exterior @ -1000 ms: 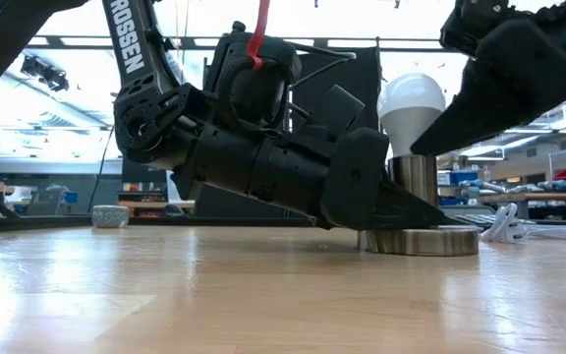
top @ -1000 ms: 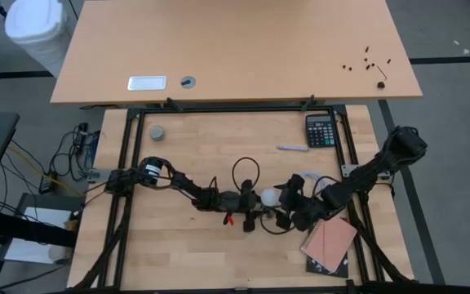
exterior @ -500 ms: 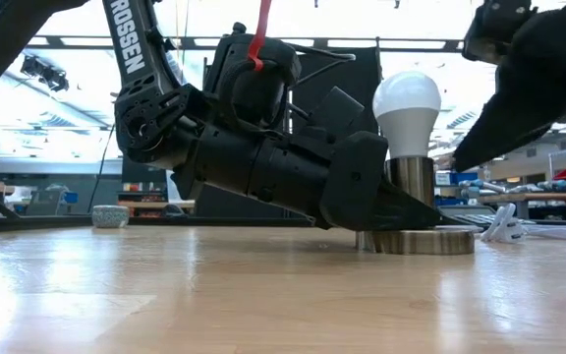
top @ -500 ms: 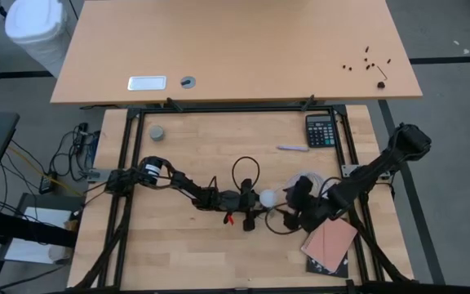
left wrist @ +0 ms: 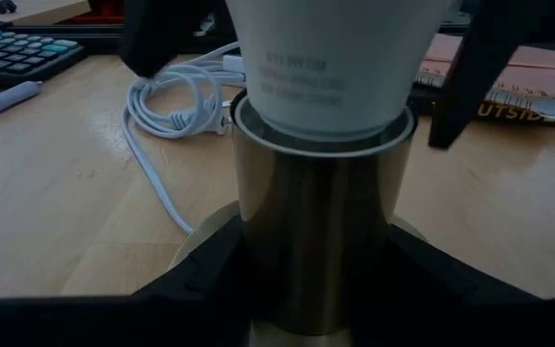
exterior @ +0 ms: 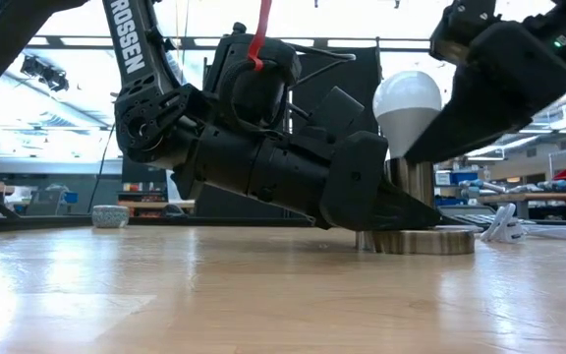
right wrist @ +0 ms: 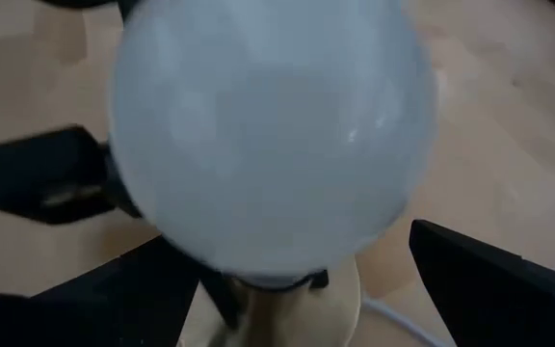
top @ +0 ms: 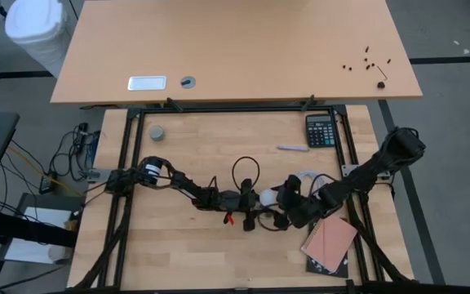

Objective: Screw lightbulb
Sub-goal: Remove the lightbulb from the bronze lamp socket

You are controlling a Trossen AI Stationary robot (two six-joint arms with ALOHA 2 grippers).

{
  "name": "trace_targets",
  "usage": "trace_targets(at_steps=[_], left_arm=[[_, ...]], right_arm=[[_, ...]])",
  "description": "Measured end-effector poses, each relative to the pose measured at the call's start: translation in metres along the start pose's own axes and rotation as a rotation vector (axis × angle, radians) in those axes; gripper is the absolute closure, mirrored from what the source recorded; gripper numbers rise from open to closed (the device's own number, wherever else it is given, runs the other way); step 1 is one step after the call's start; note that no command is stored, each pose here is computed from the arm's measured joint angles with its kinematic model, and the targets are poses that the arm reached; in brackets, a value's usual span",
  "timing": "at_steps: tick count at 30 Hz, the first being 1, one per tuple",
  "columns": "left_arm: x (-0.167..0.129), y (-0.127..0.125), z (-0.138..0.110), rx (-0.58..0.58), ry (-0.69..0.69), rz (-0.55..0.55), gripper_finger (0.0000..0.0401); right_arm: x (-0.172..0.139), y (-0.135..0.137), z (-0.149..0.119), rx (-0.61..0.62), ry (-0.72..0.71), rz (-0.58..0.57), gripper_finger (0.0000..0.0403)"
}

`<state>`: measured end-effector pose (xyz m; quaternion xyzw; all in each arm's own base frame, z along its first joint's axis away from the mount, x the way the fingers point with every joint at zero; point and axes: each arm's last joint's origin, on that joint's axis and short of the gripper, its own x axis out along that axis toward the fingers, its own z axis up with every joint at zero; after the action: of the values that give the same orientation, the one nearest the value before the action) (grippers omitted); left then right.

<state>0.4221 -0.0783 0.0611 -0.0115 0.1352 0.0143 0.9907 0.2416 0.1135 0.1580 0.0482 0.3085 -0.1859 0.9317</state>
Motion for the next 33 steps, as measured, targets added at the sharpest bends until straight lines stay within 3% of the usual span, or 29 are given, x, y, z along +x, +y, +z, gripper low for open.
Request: trace_targets(at_steps=[11, 18, 23, 26, 33], left_arm=[[0.000, 0.001, 0.000, -0.005, -0.001, 0.006, 0.0213], [0.000, -0.001, -0.001, 0.003, 0.007, -0.004, 0.0213], [0.000, 0.000, 0.000, 0.003, 0.007, -0.003, 0.0213], [0.000, 0.000, 0.000, 0.003, 0.006, -0.003, 0.0213], [0.000, 0.000, 0.000, 0.002, 0.007, -0.002, 0.0213]], right_arm=[[-0.020, -0.017, 0.007, 0.000, 0.021, -0.058, 0.0030], [-0.037, -0.042, -0.008, 0.067, 0.132, -0.253, 0.0030], [-0.032, -0.028, -0.003, 0.066, 0.164, -0.065, 0.0030], [-0.031, -0.019, 0.006, 0.050, 0.106, 0.034, 0.0030], [-0.029, -0.015, 0.017, 0.021, 0.021, 0.084, 0.0030]])
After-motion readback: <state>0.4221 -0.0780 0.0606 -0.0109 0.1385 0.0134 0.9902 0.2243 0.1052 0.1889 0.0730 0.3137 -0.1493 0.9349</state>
